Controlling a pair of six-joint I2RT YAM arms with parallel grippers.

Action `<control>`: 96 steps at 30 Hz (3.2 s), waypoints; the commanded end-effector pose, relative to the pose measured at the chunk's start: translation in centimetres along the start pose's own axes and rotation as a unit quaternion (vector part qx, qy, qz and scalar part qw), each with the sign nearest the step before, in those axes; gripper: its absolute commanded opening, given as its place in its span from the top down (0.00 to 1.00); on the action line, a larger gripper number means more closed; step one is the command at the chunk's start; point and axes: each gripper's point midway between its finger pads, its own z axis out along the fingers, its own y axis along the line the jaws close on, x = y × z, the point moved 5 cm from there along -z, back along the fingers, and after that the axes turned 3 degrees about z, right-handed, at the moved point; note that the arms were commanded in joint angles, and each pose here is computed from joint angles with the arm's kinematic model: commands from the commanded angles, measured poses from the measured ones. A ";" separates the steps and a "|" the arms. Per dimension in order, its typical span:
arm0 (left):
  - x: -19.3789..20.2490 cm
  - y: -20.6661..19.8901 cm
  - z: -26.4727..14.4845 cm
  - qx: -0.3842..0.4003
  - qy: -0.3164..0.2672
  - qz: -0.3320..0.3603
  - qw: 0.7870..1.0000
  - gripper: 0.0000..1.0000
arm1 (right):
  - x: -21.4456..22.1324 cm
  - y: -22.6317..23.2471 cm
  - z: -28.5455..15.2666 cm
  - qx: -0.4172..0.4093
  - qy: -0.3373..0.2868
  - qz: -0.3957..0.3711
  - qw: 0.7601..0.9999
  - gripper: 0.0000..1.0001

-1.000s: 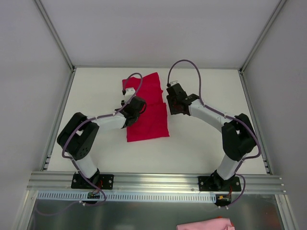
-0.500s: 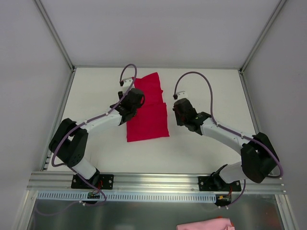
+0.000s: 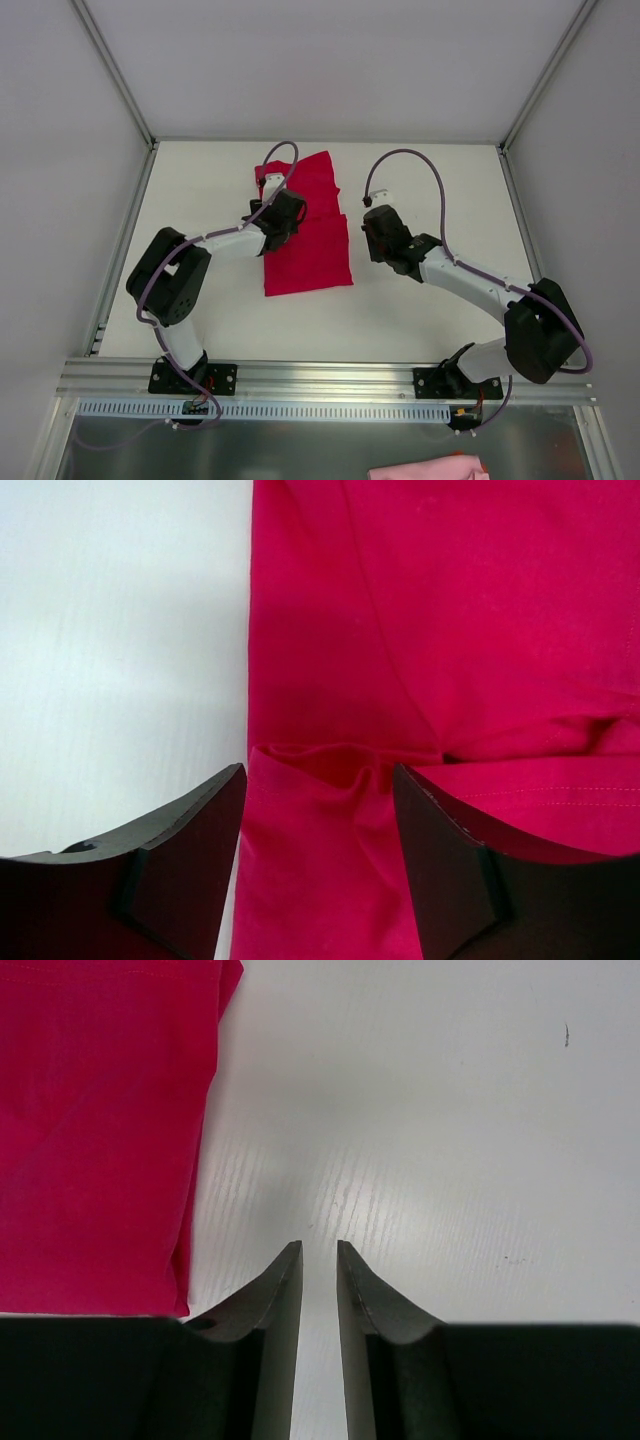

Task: Fold and stack the t-shirts
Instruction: Fold the folded rectangular tshirt in 1/3 of the way, then grab one side of the 2/3 rectangular tshirt with both arms

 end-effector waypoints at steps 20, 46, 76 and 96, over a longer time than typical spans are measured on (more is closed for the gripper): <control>1.4 2.2 1.1 -0.040 0.021 -0.031 0.999 0.51 | -1.1 0.9 1.3 0.006 -0.002 -0.002 1.000 0.75; 1.7 3.6 1.2 -0.087 0.043 -0.044 0.994 1.00 | -1.1 0.7 1.1 0.012 0.000 -0.002 1.000 0.75; 6.4 2.8 -11.5 0.114 -0.011 -0.135 0.984 0.23 | 2.2 4.8 -3.8 -0.214 -0.042 0.130 0.967 0.47; 12.7 5.7 -12.4 0.140 0.003 -0.168 0.976 0.28 | 8.1 6.5 0.4 -0.220 0.011 0.172 0.960 0.45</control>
